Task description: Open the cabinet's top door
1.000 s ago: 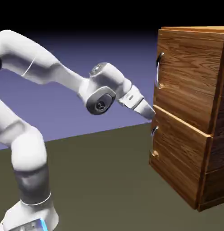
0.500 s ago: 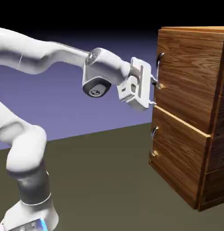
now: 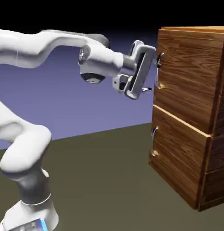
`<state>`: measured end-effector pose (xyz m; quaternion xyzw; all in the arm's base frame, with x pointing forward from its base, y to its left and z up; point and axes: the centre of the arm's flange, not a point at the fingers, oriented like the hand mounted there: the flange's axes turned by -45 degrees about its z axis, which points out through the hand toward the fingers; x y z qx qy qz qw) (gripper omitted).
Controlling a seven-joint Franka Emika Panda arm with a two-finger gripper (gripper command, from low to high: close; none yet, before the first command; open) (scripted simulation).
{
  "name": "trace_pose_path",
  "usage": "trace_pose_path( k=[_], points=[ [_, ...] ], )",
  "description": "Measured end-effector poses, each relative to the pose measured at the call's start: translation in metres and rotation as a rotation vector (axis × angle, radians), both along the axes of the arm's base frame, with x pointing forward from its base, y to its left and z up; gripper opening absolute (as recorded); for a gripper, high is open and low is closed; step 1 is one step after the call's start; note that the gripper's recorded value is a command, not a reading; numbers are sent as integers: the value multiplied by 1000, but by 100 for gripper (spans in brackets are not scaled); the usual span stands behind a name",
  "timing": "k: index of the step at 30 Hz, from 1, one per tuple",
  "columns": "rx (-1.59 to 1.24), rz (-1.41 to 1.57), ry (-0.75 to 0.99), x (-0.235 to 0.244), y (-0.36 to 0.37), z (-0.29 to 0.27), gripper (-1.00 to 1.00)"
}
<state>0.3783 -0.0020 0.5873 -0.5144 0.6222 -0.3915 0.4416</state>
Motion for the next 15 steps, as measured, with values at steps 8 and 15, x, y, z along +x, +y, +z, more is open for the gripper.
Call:
trace_pose_path(
  k=[8,15],
  points=[
    [358,-97,-109,3,24,1,0],
    [675,-156,-193,11,51,-6,0]
  ],
)
